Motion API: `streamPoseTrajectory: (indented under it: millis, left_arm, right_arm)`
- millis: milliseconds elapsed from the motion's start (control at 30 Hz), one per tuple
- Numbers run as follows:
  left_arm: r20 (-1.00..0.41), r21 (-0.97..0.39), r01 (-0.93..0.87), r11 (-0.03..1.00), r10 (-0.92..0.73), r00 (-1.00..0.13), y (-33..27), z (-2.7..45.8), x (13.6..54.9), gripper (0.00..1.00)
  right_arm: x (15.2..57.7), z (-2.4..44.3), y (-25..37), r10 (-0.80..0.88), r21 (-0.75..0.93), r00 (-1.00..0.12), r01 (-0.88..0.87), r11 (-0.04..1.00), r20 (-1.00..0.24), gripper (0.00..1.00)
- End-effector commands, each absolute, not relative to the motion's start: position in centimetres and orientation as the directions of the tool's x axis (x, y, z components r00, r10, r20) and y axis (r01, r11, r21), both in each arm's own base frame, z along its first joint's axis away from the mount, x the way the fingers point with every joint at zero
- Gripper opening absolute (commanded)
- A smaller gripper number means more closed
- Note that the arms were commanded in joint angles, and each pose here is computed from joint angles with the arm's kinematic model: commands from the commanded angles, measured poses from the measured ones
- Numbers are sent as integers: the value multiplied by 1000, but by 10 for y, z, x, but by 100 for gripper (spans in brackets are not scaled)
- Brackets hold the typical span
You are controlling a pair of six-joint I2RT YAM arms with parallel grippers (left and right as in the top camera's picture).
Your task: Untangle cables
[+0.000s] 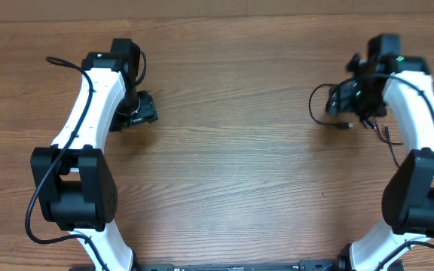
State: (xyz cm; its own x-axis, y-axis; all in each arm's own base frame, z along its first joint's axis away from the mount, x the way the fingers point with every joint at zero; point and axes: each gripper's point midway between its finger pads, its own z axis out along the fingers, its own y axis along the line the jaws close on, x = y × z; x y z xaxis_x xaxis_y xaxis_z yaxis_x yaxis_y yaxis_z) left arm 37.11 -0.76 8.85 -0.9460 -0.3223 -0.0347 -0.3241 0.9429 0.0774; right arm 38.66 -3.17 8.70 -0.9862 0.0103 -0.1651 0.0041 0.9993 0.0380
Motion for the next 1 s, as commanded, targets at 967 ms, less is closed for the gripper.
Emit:
streamPoseTrajectory:
  millis: [967]
  left_arm:
    - [-54,61,-306,950,-303,-951,-12,98,373,72]
  right_arm:
    - [371,-5,-6,-256,44,-923,-280,959,-287,73]
